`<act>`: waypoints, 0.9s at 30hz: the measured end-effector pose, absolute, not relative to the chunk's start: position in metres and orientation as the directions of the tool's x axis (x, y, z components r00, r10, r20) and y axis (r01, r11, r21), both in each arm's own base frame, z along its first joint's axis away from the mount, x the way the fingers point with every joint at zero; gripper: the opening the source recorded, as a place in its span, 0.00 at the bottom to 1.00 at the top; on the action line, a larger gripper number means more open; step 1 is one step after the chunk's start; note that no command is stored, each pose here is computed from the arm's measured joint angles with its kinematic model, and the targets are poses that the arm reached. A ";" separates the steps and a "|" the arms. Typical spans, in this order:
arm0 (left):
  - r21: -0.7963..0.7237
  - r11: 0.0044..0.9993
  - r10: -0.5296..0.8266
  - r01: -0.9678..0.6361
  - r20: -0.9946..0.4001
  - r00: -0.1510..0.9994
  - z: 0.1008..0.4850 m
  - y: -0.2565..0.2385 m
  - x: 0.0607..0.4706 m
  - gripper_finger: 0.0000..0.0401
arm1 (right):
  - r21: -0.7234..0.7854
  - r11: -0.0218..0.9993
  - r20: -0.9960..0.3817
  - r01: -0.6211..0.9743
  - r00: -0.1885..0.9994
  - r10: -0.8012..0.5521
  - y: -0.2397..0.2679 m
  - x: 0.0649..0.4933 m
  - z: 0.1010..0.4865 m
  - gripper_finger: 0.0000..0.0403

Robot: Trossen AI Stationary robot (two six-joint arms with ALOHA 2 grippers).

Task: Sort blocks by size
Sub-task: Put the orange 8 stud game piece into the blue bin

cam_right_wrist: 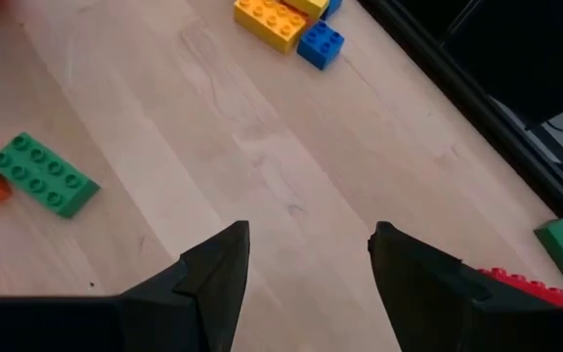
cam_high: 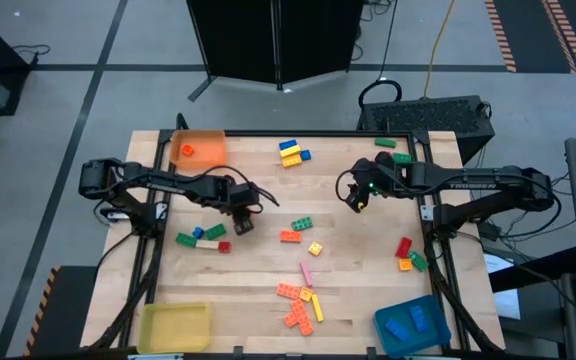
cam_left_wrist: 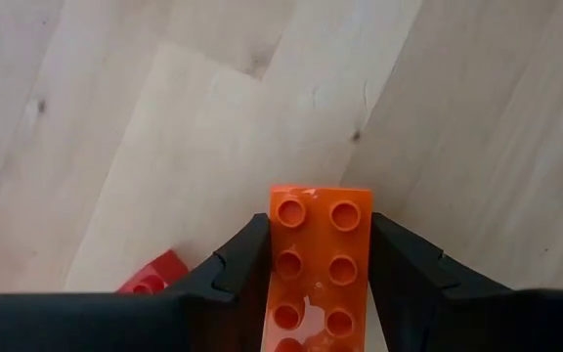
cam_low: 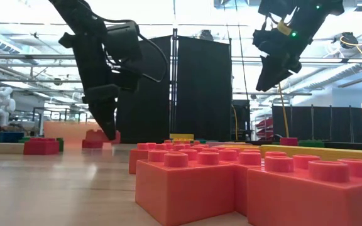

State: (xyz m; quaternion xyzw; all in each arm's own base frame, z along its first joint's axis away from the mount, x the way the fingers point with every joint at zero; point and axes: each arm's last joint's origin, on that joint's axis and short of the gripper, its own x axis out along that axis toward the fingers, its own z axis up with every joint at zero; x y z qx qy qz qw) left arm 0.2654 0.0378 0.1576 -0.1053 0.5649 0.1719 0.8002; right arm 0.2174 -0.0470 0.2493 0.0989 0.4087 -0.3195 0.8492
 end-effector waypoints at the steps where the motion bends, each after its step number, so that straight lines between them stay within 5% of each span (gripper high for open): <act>1: 0.022 0.920 0.157 -0.392 -0.936 0.316 0.158 0.037 0.267 0.35 | -0.092 0.777 -0.758 0.623 0.462 -0.461 -0.047 0.217 0.249 0.51; 8: -0.023 0.946 0.115 -0.324 -0.909 0.400 0.161 0.027 0.275 0.35 | -0.104 0.768 -0.787 0.632 0.419 -0.452 -0.046 0.213 0.246 0.51; 27: 0.080 0.980 0.147 -0.180 -0.908 0.393 0.161 0.009 0.275 0.35 | -0.048 0.797 -0.797 0.603 0.458 -0.395 -0.039 0.216 0.246 0.51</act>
